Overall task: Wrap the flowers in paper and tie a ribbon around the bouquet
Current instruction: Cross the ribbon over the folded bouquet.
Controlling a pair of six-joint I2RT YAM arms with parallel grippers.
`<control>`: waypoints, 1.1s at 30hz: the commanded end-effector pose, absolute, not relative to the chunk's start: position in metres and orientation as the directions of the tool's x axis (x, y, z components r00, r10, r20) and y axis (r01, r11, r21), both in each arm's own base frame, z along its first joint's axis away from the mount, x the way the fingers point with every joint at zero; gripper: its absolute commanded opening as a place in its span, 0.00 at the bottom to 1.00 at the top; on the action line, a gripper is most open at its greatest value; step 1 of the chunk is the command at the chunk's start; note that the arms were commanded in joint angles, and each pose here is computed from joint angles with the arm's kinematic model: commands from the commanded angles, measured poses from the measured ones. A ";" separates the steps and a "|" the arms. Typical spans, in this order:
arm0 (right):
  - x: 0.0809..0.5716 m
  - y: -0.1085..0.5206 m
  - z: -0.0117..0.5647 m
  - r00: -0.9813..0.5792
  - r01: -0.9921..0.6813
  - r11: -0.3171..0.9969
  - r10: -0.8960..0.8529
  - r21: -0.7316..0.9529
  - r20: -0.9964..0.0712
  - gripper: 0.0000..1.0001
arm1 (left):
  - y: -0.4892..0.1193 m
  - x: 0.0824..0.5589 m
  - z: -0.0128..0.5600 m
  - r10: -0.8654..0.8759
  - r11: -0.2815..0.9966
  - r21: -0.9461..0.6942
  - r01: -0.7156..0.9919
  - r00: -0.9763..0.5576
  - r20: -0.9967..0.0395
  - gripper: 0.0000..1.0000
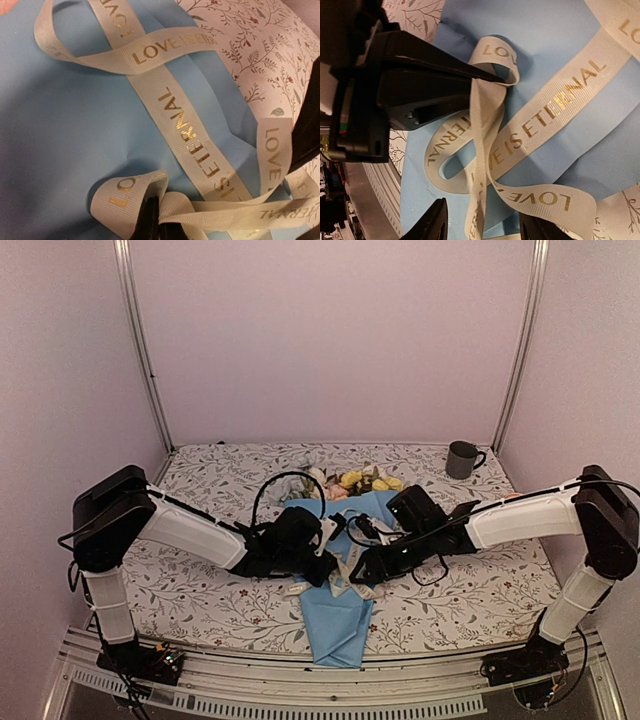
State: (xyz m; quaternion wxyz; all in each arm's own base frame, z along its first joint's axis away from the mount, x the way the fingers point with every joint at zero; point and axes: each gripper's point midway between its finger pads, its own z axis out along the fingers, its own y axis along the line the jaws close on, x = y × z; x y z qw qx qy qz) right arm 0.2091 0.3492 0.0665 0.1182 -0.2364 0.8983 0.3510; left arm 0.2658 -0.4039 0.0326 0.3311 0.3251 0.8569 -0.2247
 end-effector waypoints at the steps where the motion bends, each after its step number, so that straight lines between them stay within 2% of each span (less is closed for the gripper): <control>1: 0.218 0.346 0.049 -0.856 -0.512 0.682 -0.352 0.522 -0.380 0.51 | -0.397 0.269 0.030 0.415 0.687 -0.167 0.707 -0.571 -0.708 0.00; 11: 0.196 0.360 0.058 -0.829 -0.558 0.560 -0.409 0.613 -0.381 0.21 | -0.393 0.273 0.031 0.413 0.697 -0.159 0.699 -0.573 -0.708 0.00; 13: 0.193 0.359 0.060 -0.826 -0.562 0.550 -0.416 0.618 -0.381 0.08 | -0.394 0.273 0.031 0.415 0.695 -0.158 0.702 -0.571 -0.708 0.00; 15: 0.195 0.357 0.062 -0.828 -0.560 0.557 -0.411 0.613 -0.382 0.00 | -0.393 0.273 0.030 0.421 0.694 -0.153 0.704 -0.569 -0.706 0.00; 25: 0.225 0.327 0.063 -0.880 -0.471 0.651 -0.303 0.596 -0.365 0.01 | -0.389 0.253 0.018 0.516 0.613 -0.131 0.779 -0.520 -0.681 0.00; 28: 0.233 0.322 0.059 -0.892 -0.447 0.672 -0.280 0.591 -0.356 0.10 | -0.388 0.250 0.015 0.526 0.602 -0.136 0.787 -0.519 -0.674 0.00; 33: 0.237 0.322 0.057 -0.894 -0.441 0.684 -0.278 0.581 -0.351 0.13 | -0.394 0.244 0.015 0.534 0.575 -0.159 0.803 -0.515 -0.671 0.00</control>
